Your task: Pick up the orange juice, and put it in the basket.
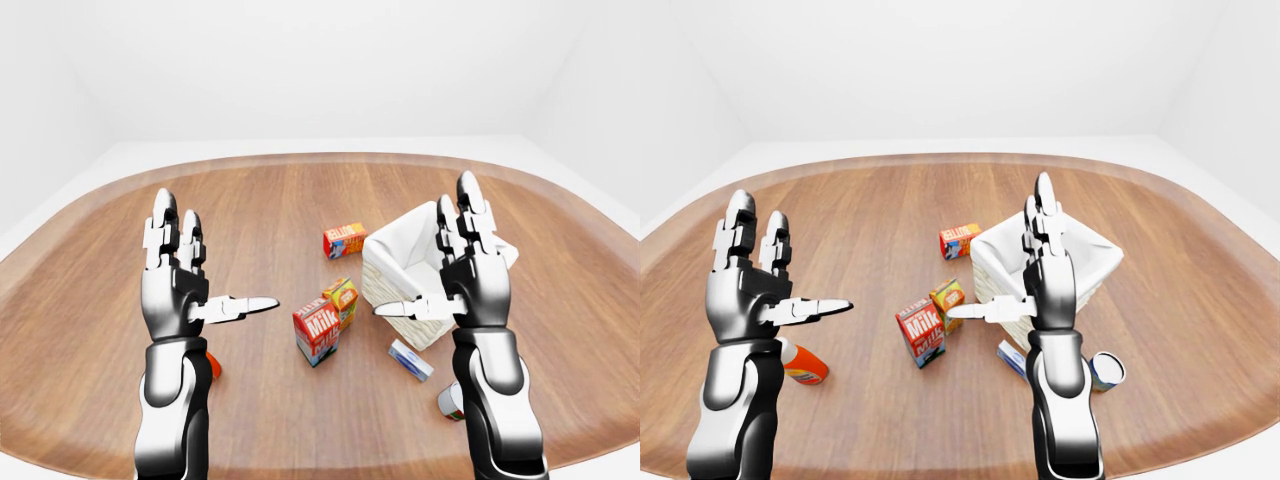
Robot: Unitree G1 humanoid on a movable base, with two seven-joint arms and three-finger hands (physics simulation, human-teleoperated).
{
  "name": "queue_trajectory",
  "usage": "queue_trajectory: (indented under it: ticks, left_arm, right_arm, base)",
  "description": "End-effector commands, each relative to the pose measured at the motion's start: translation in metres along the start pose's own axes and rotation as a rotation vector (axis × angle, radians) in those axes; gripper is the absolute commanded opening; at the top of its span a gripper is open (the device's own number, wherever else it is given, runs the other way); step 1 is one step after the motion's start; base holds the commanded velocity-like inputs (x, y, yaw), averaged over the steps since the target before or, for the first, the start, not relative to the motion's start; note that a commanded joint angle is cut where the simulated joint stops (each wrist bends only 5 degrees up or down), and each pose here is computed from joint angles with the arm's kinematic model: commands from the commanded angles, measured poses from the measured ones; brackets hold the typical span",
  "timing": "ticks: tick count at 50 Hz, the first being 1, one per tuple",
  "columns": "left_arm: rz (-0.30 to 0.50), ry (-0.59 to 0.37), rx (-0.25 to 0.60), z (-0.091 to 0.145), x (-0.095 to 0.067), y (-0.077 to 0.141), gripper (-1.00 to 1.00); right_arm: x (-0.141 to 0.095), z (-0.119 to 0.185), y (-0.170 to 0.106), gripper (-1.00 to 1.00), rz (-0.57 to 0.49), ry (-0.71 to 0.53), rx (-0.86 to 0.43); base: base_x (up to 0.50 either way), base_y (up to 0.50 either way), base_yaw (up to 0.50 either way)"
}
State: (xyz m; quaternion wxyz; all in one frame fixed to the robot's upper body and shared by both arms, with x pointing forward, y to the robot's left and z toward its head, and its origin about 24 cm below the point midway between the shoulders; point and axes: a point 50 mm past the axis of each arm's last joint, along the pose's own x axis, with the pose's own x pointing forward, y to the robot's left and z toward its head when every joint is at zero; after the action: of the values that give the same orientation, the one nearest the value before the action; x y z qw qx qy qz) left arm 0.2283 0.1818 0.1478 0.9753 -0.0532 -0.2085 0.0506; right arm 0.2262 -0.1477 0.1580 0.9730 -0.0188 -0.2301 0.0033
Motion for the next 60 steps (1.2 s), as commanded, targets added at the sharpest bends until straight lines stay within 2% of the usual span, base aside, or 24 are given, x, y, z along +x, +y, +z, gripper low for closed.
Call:
queue_trajectory:
  ticks: [1,8,13,16,26,47,52,56,60]
  left_arm:
    - [-0.001,-0.003,0.000,0.001,0.000,0.000,1.00]
    - [-0.001,-0.007,0.000,0.002,0.000,-0.001,1.00]
    - [-0.001,-0.004,0.000,0.001,0.000,0.000,1.00]
    - [-0.001,-0.003,0.000,0.001,-0.001,0.000,1.00]
    - [-0.002,0.000,0.001,0.000,0.000,0.000,1.00]
    - [0.003,0.000,-0.001,0.000,0.000,0.001,1.00]
    - [0.003,0.005,0.002,-0.001,0.000,0.001,1.00]
    - [0.002,0.005,0.001,-0.001,0.000,0.001,1.00]
    - [0.004,0.003,0.000,-0.001,0.000,0.001,1.00]
  right_arm:
    - [0.000,0.001,-0.001,1.00,-0.004,-0.005,0.009]
    - [0.001,-0.001,-0.002,1.00,-0.008,0.003,-0.003]
    - [0.003,-0.002,0.000,1.00,0.003,0.003,-0.065]
    - [0.008,0.008,0.000,1.00,-0.001,-0.047,-0.092]
    - [0.022,0.027,0.010,1.00,0.092,-0.151,-0.251]
    - [0.081,0.038,0.032,1.00,0.240,-0.215,-0.553]
    - [0.102,0.040,0.033,1.00,0.249,-0.212,-0.602]
    - [0.109,0.034,0.035,1.00,0.259,-0.185,-0.602]
    - [0.119,0.032,0.039,1.00,0.269,-0.212,-0.635]
  base:
    - [0.48,0.05,0.00]
    - [0.13,0.01,0.00]
    - [0.00,0.00,0.00]
    - [0.00,0.00,0.00]
    - [0.00,0.00,0.00]
    - [0.00,0.00,0.00]
    - [0.00,0.00,0.00]
    - [0.00,0.00,0.00]
    - [0.00,0.00,0.00]
